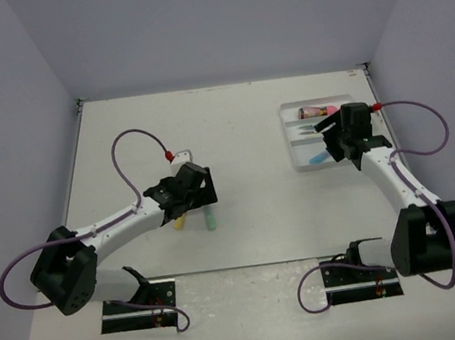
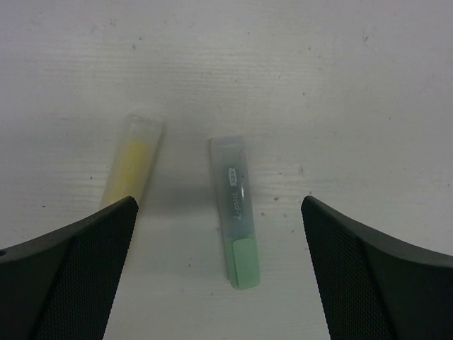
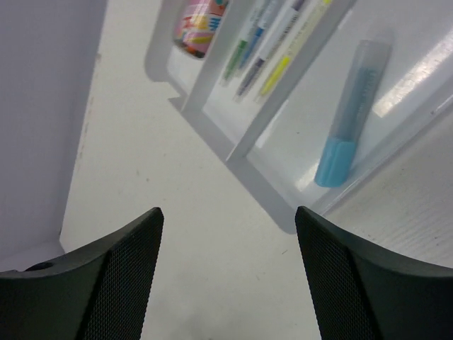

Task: Sort the stationery into containers
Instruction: Pick up the stationery from the center of the board.

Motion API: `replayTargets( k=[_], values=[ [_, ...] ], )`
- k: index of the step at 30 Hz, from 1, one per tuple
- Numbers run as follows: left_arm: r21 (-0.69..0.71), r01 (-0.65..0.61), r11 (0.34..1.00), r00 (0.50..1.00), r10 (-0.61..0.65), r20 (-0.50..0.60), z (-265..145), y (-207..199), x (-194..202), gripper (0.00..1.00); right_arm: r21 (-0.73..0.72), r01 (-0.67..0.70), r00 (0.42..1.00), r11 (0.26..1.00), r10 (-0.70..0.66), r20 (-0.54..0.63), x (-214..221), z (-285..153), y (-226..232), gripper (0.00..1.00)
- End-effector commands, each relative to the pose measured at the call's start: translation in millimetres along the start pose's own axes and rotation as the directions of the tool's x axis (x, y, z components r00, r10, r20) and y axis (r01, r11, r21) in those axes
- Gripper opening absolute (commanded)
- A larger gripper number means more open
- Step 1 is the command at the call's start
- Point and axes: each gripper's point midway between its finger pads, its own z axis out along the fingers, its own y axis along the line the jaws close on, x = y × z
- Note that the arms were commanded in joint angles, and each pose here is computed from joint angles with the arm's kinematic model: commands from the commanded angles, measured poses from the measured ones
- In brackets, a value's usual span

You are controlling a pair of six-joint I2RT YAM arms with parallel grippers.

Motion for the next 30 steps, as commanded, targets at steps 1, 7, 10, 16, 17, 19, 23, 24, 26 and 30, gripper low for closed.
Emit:
replayTargets(
  k=[1, 7, 10, 16, 17, 19, 23, 24, 26, 30],
  values=[
    [-0.041, 0.009, 0.999, 1.000, -0.008, 0.028, 13, -8, 1, 0.97, -0.157, 0.158, 0.986, 0.975, -0.146, 0.086, -9, -44, 34, 0.77],
    [-0.091, 0.007, 0.996, 1.000, -0.009, -0.025, 28, -14, 25, 0.85, -0.220, 0.215, 0.976, 0.952, -0.207, 0.060, 3, -60, 38, 0.77],
    [-0.093, -0.002, 0.996, 0.999, -0.003, -0.055, 37, -19, 36, 0.76, -0.264, 0.255, 0.966, 0.930, -0.257, 0.029, 17, -62, 41, 0.77],
    [-0.072, -0.031, 0.997, 0.994, 0.023, -0.109, 49, -33, 52, 0.07, -0.385, 0.339, 0.924, 0.858, -0.381, -0.036, 54, -60, 47, 0.75],
    [-0.068, -0.030, 0.997, 0.994, 0.022, -0.110, 49, -34, 53, 0.06, -0.417, 0.338, 0.914, 0.843, -0.400, -0.067, 63, -62, 48, 0.75],
    [-0.058, -0.024, 0.998, 0.995, 0.018, -0.099, 47, -35, 50, 0.00, -0.530, 0.351, 0.863, 0.772, -0.486, -0.137, 92, -65, 47, 0.75],
    [0.009, 0.006, 1.000, 1.000, -0.006, -0.009, 29, -49, 20, 0.00, -0.678, 0.325, 0.784, 0.659, -0.589, -0.196, 132, -71, 50, 0.84],
    [0.044, 0.008, 0.999, 1.000, -0.009, 0.016, 24, -58, 9, 0.00, -0.695, 0.304, 0.759, 0.652, -0.606, -0.237, 146, -70, 46, 0.85],
    [0.108, 0.021, 0.994, 0.998, -0.028, 0.062, 10, -75, -14, 0.00, -0.750, 0.277, 0.708, 0.600, -0.656, -0.263, 172, -79, 48, 0.85],
    [0.191, 0.036, 0.981, 0.989, -0.062, 0.132, -14, -96, -47, 0.00, -0.850, 0.243, 0.629, 0.467, -0.744, -0.228, 217, -103, 58, 0.85]
  ],
)
